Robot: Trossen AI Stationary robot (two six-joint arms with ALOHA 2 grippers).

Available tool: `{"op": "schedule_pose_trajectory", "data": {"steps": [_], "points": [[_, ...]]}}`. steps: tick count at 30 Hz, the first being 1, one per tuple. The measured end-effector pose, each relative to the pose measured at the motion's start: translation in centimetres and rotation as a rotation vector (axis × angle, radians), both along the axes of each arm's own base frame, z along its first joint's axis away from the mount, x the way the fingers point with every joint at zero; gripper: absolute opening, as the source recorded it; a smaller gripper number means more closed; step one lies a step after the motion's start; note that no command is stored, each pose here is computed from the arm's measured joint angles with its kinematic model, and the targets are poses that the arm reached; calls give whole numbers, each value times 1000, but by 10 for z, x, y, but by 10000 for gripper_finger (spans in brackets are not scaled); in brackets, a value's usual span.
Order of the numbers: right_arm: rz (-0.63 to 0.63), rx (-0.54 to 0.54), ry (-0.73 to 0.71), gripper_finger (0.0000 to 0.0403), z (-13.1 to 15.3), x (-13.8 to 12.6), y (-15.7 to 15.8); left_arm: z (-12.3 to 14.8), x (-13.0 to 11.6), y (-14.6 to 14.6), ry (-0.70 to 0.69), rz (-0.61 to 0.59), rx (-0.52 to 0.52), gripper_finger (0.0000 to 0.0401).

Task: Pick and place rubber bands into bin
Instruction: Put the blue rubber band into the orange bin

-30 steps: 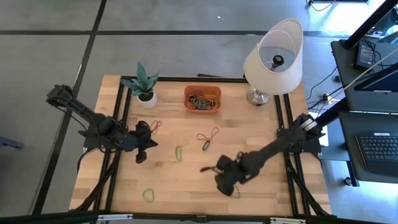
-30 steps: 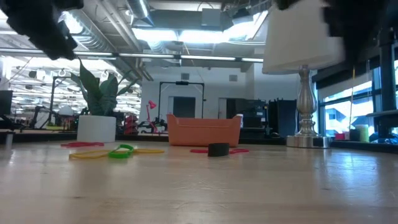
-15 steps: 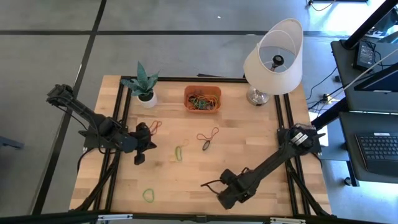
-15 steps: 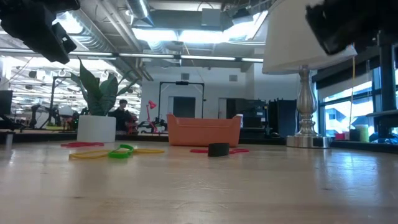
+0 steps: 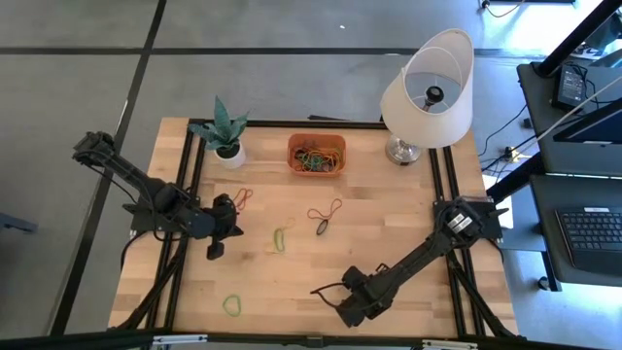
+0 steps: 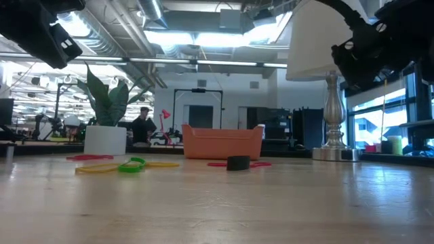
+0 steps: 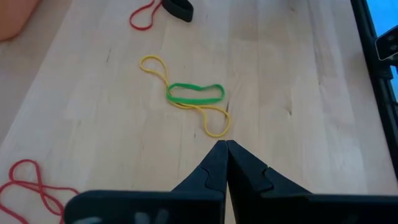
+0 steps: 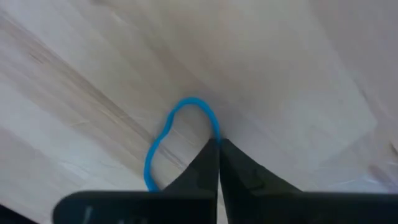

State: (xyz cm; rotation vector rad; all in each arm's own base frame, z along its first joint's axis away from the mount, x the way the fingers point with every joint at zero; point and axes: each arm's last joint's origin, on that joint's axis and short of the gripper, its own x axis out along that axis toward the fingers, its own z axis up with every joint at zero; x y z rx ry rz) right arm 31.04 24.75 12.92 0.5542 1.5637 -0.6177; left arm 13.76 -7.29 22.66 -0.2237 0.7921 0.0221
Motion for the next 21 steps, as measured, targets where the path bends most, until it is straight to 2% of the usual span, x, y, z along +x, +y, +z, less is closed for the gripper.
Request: {"op": "schedule_pose_trajectory", "data": {"steps": [3, 5, 9, 13, 16, 18, 21], "points": [[-10, 8, -25, 7, 10, 2, -5, 0, 0, 0, 0, 0, 0, 1], [-18, -26, -56, 3, 20, 2, -12, 0, 0, 0, 0, 0, 0, 1], [-50, -69, -196, 2, 67, 5, -37, 0, 0, 0, -2, 3, 3, 2], [-17, -101, -283, 1, 98, 8, -64, 0, 1, 1, -4, 13, 2, 1], [23, -165, -365, 1, 121, 12, -90, 0, 2, 3, -5, 23, 5, 3], [25, -229, -392, 1, 130, 16, -111, 0, 2, 4, -9, 38, 12, 3], [60, -270, -418, 1, 149, 20, -148, 0, 3, 5, -17, 34, 45, 1]]}}
